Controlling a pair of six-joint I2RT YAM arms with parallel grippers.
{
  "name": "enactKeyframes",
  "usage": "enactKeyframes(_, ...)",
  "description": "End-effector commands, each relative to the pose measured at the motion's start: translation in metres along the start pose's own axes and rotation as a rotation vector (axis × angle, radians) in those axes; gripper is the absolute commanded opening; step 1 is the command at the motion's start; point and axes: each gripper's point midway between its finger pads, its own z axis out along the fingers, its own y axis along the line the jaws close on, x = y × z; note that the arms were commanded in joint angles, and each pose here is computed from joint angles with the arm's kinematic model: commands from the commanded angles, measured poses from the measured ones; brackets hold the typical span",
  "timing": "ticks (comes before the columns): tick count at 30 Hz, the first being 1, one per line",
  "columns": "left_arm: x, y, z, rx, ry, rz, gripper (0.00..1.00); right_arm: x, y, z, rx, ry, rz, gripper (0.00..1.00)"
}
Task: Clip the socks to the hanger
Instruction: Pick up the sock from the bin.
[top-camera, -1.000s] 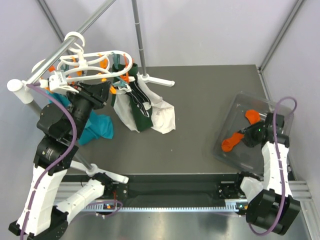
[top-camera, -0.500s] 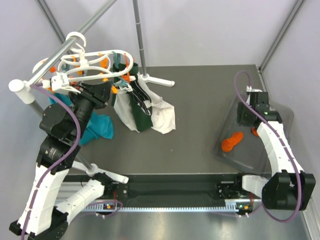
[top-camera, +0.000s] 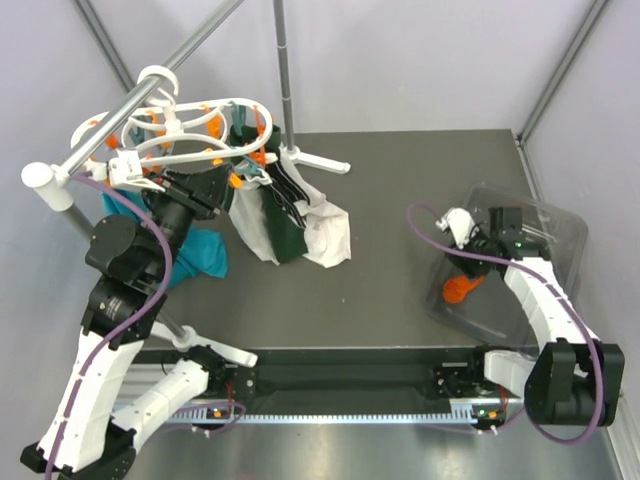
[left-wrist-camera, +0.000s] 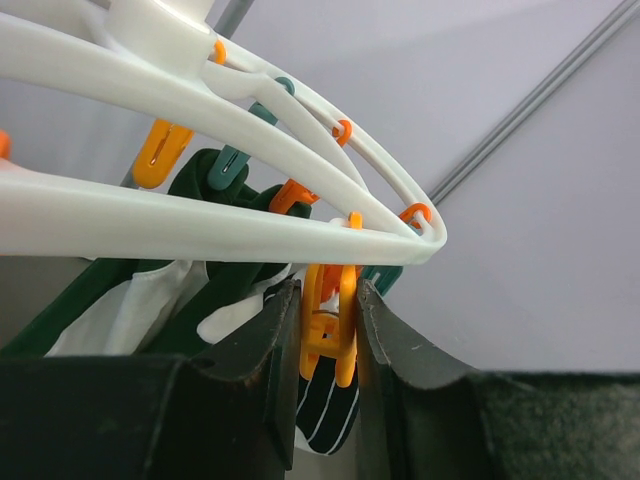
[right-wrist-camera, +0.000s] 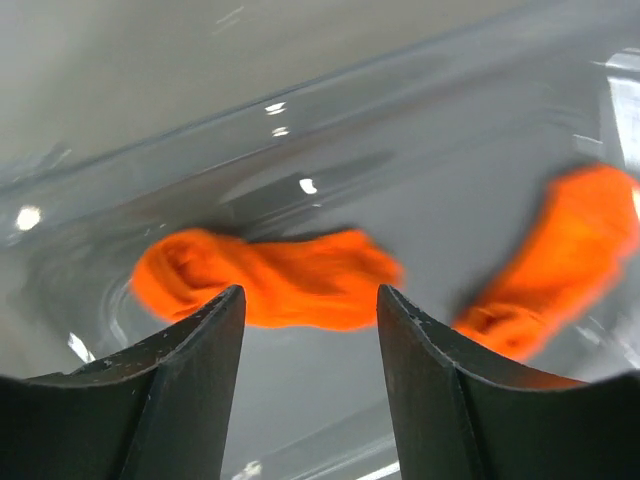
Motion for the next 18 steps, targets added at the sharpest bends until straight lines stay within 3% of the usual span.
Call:
enactKeyframes(1, 0.047, 0.005, -0.009, 0.012, 0.190, -0.035, 0.00, 0.002, 0.031, 0.014, -0.145, -0.077, -0.218, 0.55)
enactKeyframes(7, 0.041, 0.000, -0.009, 0.022, 0.176, -0.038, 0.00, 0.021, 0.027, 0.025, -0.117, -0.020, -0.310, 0.52)
enactKeyframes(18, 0.043, 0.007, -0.012, -0.001, 0.189, 0.000, 0.00, 0.038, 0.035, 0.051, -0.188, 0.030, -0.313, 0.50)
